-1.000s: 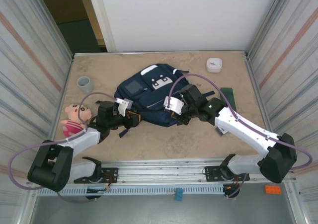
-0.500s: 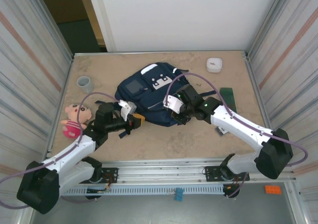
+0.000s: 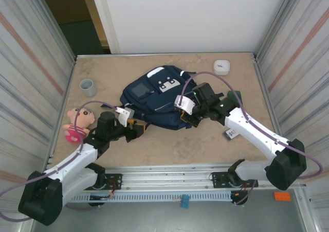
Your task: Pack the student bag
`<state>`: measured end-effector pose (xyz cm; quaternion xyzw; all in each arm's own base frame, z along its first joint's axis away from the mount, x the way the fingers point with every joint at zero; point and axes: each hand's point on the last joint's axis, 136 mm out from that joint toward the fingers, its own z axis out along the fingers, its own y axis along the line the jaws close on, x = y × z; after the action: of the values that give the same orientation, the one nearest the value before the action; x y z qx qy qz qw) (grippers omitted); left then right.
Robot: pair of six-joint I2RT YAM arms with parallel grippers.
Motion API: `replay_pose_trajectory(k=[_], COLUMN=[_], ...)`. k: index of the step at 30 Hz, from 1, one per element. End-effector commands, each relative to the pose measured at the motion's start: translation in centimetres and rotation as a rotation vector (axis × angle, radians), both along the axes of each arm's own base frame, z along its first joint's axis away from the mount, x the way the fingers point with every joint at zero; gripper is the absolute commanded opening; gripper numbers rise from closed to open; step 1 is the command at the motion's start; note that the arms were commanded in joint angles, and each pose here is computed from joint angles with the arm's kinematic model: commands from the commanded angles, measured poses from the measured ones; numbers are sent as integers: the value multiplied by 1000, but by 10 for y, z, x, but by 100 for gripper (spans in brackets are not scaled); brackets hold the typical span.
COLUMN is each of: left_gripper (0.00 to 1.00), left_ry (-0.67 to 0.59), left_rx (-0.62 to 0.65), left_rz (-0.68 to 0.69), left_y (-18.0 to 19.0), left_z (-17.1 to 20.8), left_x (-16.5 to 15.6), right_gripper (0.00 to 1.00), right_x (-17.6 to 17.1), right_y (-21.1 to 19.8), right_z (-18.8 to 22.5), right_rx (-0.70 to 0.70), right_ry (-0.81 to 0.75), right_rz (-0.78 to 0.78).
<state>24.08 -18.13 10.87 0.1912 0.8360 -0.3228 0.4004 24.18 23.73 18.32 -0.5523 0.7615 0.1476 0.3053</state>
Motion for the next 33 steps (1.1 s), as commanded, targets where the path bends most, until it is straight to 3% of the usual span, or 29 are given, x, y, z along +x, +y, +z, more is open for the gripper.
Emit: replay_pose_trajectory(k=[1,13,27,33], left_gripper=[70,71,17,3], left_ry=[-82,-202,-267,-264], left_rx=[-47,-36,-108,-108], left_rz=[28,-136,-232,-232], left_y=[-3,-28,-40,-38], left_z=[12,11,30,33], left_x=[16,29,18,13], right_gripper=[0,0,0,0], right_x=[-15,-10,-7,-3], right_y=[11,11,7,7], right_z=[40,42,32,29], right_rx=[105,98,75,71], right_ry=[-40,-15,1,0], right_rz=[141,162,148,125])
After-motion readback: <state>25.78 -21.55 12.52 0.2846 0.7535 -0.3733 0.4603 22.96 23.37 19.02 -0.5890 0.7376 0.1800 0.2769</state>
